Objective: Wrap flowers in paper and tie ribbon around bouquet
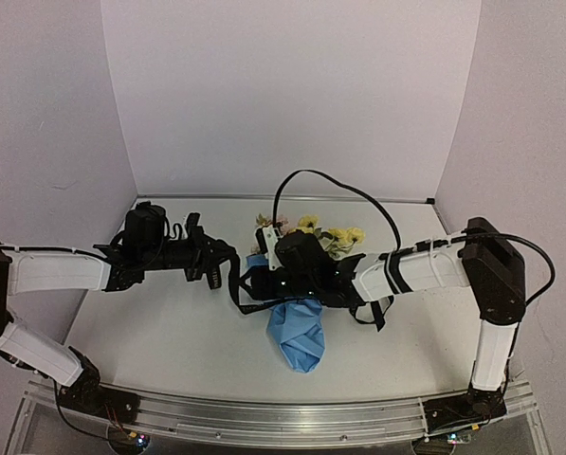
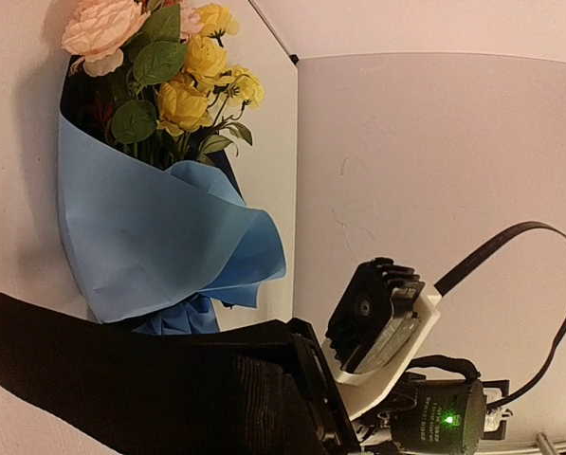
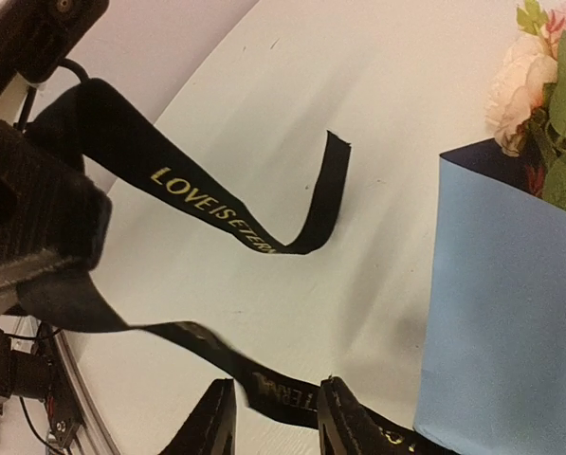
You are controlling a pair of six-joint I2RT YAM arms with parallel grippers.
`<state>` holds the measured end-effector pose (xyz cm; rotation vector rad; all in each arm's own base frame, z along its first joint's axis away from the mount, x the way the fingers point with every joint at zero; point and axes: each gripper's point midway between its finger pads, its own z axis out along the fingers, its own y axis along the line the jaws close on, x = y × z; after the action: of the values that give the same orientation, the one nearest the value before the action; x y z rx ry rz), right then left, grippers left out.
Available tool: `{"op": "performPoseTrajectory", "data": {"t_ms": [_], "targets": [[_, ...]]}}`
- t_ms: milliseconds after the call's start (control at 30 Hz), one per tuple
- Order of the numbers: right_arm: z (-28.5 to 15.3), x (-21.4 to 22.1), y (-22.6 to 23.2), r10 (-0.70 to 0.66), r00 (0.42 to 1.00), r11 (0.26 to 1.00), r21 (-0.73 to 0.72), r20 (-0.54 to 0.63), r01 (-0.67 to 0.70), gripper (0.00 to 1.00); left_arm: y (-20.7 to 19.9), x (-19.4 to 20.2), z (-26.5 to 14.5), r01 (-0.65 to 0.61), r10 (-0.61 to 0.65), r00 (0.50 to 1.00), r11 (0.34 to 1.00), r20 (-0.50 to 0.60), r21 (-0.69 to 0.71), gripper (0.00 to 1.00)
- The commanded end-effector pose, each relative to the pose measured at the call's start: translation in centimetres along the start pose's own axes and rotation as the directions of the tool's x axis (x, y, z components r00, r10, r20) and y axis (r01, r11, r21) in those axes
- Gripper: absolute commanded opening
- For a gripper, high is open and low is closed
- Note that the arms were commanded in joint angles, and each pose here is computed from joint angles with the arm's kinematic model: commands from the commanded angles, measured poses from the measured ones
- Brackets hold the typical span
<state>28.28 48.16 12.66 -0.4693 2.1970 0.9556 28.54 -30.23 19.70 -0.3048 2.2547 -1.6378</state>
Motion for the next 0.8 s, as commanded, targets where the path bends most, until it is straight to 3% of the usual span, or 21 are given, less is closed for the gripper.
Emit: {"op": "performPoseTrajectory", "data": {"t_ms": [0,167,467,767], "targets": [[-2.3,-3.7,1.8,-0.063,0.992,0.998,-0.024,0.106,0.066,0.43,-1.5,-0.1,-0.4,-0.047,0.047,0.999,0.998,-0.006,0.033,0.01],[-2.2,-4.7,3.1,-0.111,0.987,0.991,-0.068,0.114,0.120,0.49,-1.9,0.0,-0.3,-0.056,0.057,0.998,0.998,-0.019,0.037,0.01],[-1.0,-5.4,5.1,-0.129,0.987,0.980,-0.140,0.097,0.142,0.46,-2.1,0.0,0.0,-0.058,0.060,0.998,0.997,-0.033,0.042,0.00],[-0.6,-4.4,5.2,-0.118,0.992,0.979,-0.161,0.054,0.125,0.27,-1.9,-0.1,0.3,-0.056,0.057,0.998,0.998,-0.033,0.039,0.00]]}}
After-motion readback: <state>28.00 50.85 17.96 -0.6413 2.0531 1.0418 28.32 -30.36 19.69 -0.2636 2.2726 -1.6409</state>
